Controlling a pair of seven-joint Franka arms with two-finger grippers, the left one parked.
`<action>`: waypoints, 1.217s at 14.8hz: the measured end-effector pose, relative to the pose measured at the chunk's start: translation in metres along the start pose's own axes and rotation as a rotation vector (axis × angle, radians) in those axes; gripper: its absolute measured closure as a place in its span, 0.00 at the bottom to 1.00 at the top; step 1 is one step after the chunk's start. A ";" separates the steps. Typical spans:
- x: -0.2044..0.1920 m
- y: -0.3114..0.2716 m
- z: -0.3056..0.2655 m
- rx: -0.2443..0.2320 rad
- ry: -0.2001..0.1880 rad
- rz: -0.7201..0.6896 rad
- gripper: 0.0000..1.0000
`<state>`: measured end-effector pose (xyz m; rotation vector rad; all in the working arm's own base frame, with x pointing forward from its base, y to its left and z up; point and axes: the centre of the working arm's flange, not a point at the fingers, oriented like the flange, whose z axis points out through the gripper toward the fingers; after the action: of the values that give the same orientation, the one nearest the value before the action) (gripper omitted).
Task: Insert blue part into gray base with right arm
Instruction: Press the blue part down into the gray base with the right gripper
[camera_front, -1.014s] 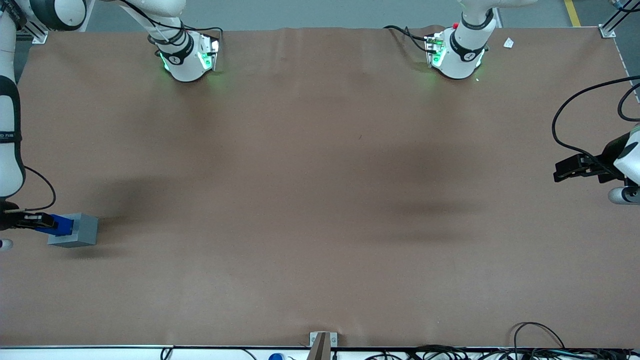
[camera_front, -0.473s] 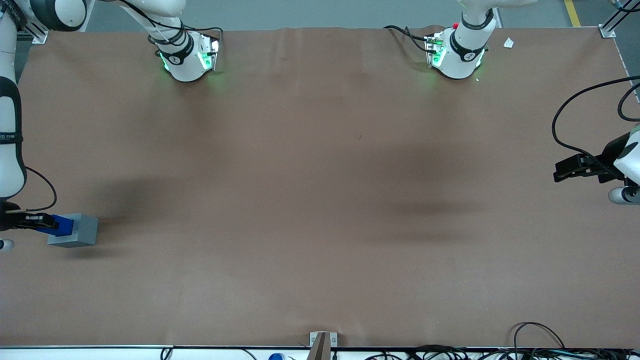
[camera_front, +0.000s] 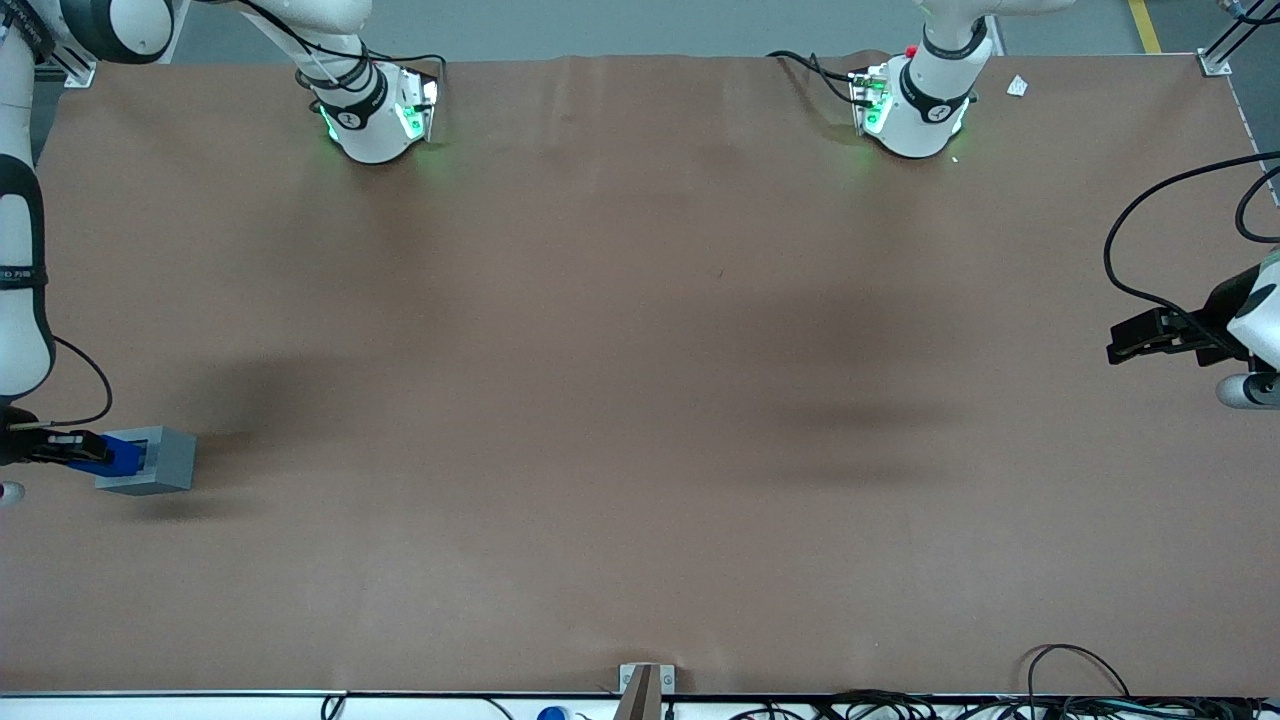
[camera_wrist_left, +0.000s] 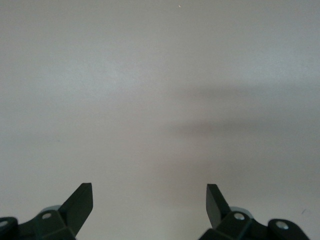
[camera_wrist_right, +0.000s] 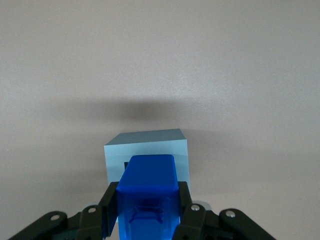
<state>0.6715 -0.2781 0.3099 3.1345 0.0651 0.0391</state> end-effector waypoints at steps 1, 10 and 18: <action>0.000 0.000 0.001 0.001 -0.001 0.000 0.49; -0.001 -0.002 0.002 0.010 -0.016 -0.002 0.49; -0.002 -0.004 0.003 0.019 -0.032 -0.004 0.49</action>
<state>0.6694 -0.2743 0.3064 3.1528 0.0724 -0.0124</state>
